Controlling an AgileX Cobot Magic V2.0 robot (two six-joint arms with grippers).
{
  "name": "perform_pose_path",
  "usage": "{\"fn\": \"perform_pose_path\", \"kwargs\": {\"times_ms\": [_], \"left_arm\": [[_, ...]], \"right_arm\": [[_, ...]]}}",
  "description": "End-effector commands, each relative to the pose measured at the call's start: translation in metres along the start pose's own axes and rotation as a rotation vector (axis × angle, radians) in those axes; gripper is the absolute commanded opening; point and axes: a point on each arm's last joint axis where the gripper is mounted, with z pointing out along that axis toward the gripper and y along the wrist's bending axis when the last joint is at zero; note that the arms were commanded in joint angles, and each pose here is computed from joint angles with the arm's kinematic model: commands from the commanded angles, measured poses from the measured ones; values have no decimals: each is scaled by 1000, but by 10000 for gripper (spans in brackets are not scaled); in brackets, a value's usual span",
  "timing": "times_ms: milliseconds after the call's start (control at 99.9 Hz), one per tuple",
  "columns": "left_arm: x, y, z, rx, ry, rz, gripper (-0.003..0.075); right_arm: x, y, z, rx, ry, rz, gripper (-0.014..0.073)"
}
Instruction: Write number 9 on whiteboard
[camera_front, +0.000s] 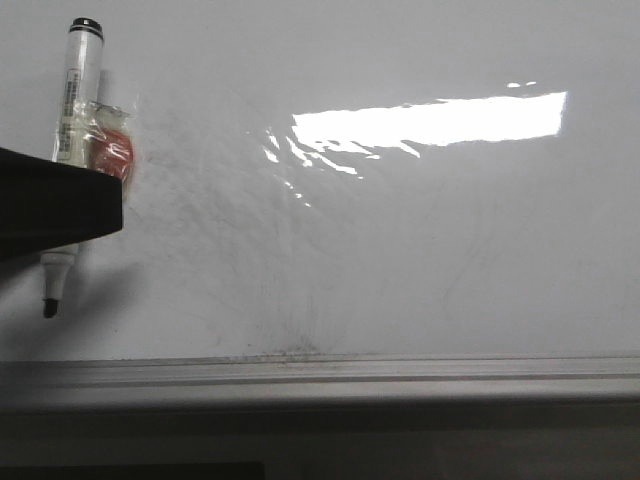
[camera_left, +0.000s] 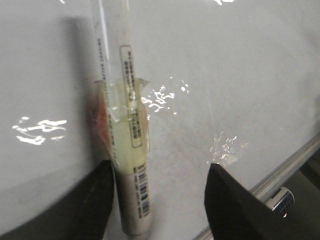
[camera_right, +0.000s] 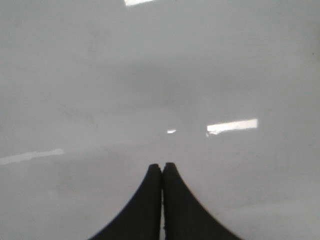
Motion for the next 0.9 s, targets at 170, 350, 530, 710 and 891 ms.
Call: {"fn": "perform_pose_path", "kwargs": {"times_ms": [170, 350, 530, 710, 891], "left_arm": [[-5, -1, 9, -2, -24, -34, 24], [-5, -1, 9, -1, -24, -32, -20], [-4, -8, 8, 67, -16, 84, -20], [-2, -17, 7, 174, -5, 255, -20], [-2, -28, 6, 282, 2, 430, -20]], "right_arm": [[-10, 7, 0, -84, 8, -24, -63], [-21, 21, 4, -212, 85, -67, -63], [-47, 54, 10, -443, 175, -167, -62], [-69, 102, 18, -683, 257, -261, 50], [-76, 151, 20, -853, 327, -349, 331]]}}
